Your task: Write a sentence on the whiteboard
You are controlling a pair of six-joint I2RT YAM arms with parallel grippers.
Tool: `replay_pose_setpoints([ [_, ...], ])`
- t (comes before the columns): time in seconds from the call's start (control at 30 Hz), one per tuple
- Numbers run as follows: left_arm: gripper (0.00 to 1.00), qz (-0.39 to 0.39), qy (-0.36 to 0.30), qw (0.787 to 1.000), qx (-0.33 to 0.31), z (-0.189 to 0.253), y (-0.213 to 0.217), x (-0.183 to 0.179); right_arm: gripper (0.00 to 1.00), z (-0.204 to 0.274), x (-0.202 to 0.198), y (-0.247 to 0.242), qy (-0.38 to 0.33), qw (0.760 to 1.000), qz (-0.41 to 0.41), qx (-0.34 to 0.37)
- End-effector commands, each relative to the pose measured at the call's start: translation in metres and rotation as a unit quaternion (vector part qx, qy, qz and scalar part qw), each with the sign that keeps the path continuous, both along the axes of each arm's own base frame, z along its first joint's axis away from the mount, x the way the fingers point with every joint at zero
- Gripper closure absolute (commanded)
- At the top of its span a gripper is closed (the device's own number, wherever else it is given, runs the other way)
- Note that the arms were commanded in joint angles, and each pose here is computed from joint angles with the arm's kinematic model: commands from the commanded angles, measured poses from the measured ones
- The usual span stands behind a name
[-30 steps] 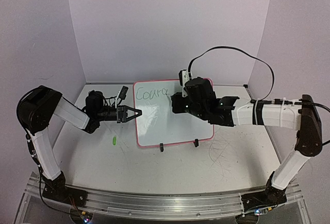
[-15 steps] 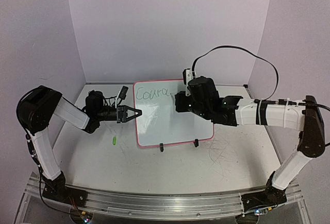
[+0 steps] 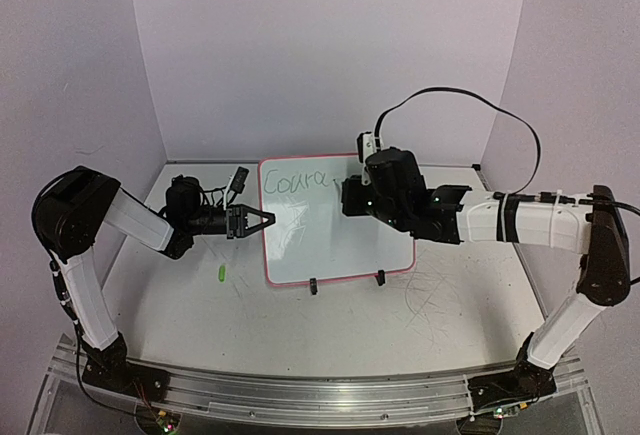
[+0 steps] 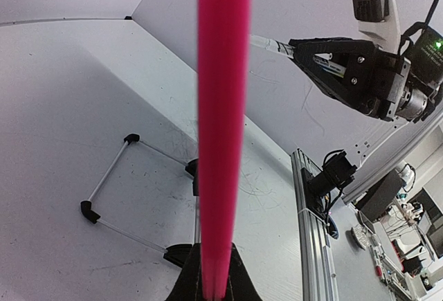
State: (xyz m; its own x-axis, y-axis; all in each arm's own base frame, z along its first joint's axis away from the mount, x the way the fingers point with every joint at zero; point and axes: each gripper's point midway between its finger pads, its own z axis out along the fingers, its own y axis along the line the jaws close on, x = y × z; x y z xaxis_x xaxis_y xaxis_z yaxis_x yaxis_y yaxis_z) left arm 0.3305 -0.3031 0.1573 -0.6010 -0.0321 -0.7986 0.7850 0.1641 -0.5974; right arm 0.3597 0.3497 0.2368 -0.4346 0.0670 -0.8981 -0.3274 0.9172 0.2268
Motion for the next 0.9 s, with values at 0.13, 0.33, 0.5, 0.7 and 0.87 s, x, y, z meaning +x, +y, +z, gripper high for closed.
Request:
replay_pose_setpoints([
  [0.13,1.0,0.007,-0.002,1.0,-0.006,0.014,0.003,0.002,1.0,0.032,0.014,0.002,-0.034,0.999,-0.015,0.02],
  [0.33,1.0,0.007,-0.002,1.0,-0.006,0.013,0.003,0.002,1.0,0.028,0.014,0.013,-0.029,0.999,0.006,0.019],
  [0.5,1.0,0.007,-0.003,1.0,-0.006,0.013,0.003,0.002,1.0,0.017,0.011,0.017,-0.015,1.0,0.019,0.019],
  [0.7,1.0,0.007,-0.002,1.0,-0.006,0.013,0.003,0.002,1.0,0.008,0.003,0.012,0.0,1.0,0.019,0.019],
  [0.87,1.0,0.007,-0.002,1.0,-0.006,0.013,0.003,0.002,1.0,0.003,-0.001,0.0,0.005,1.0,0.003,0.017],
])
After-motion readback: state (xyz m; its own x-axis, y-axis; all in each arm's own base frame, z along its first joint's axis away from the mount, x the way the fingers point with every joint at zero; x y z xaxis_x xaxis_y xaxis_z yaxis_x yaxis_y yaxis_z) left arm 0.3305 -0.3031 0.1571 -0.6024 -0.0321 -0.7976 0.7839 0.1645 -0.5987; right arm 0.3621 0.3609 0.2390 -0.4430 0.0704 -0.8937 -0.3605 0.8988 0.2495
